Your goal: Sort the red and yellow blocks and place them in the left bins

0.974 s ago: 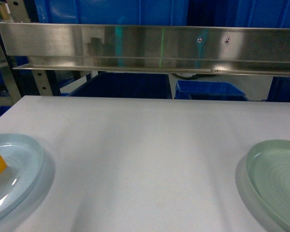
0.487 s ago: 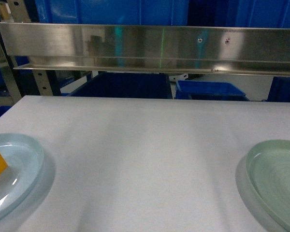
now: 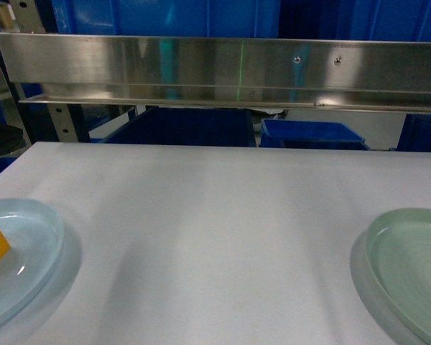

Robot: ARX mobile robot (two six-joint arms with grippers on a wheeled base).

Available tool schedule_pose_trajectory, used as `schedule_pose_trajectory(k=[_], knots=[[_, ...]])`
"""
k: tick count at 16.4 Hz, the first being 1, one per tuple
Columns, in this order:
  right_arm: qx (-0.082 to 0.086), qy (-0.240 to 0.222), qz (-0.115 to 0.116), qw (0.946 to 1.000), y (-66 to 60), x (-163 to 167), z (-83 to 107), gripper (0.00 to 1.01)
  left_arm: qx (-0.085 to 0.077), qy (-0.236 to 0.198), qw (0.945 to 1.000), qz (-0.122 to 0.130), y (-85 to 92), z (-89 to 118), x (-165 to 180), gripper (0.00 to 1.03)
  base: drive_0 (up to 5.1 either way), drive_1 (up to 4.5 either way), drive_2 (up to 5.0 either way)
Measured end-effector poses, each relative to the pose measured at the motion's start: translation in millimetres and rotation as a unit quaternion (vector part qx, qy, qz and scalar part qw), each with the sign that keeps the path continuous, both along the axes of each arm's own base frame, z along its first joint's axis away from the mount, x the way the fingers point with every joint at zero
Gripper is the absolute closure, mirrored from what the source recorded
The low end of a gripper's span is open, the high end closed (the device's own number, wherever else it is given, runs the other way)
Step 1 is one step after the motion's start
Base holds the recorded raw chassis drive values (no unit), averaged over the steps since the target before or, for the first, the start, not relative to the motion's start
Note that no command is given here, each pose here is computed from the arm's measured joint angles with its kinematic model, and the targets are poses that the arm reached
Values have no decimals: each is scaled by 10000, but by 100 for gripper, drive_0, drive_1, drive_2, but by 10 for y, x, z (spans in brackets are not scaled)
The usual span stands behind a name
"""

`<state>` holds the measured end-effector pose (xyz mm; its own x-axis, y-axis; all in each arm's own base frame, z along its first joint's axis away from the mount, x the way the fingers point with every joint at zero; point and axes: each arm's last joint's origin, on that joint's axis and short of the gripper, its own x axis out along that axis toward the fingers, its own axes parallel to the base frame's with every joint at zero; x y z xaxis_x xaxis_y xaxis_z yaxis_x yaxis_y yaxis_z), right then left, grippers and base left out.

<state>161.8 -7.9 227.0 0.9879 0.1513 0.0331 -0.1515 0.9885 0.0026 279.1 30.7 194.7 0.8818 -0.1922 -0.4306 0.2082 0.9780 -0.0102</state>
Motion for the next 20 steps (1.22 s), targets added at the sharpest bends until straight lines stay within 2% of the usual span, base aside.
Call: schedule_pose_trajectory(k=[3, 4, 7, 9, 10, 13, 15, 16, 18, 20], knots=[[0, -4, 0, 10000, 0, 0, 1, 73, 165, 132, 9998, -66, 2, -135, 70, 5, 0, 0, 0], [0, -4, -2, 10000, 0, 0, 1, 73, 270, 133, 9995, -66, 11, -190, 102, 5, 0, 0, 0], [0, -2, 0, 10000, 0, 0, 0, 73, 906, -174, 9957, 50, 34, -328, 150, 5, 0, 0, 0], [0, -4, 0, 10000, 0, 0, 1, 73, 1104, 53, 9939, 19, 40, -478, 148, 5, 0, 0, 0], [0, -4, -2, 10000, 0, 0, 1, 73, 1088, 214, 9938, -8, 36, -525, 142, 5, 0, 0, 0], [0, -4, 0, 10000, 0, 0, 1, 73, 1044, 338, 9939, -133, -54, -534, 133, 5, 0, 0, 0], [0, -2, 0, 10000, 0, 0, 0, 73, 861, 584, 9944, -167, -62, -566, 110, 5, 0, 0, 0], [0, -2, 0, 10000, 0, 0, 0, 73, 710, 780, 9943, -154, -47, -588, 93, 5, 0, 0, 0], [0, -2, 0, 10000, 0, 0, 0, 73, 302, 1207, 9922, -92, -7, -624, 59, 5, 0, 0, 0], [0, -4, -2, 10000, 0, 0, 1, 73, -93, 1494, 9887, 63, 40, -634, 41, 5, 0, 0, 0]])
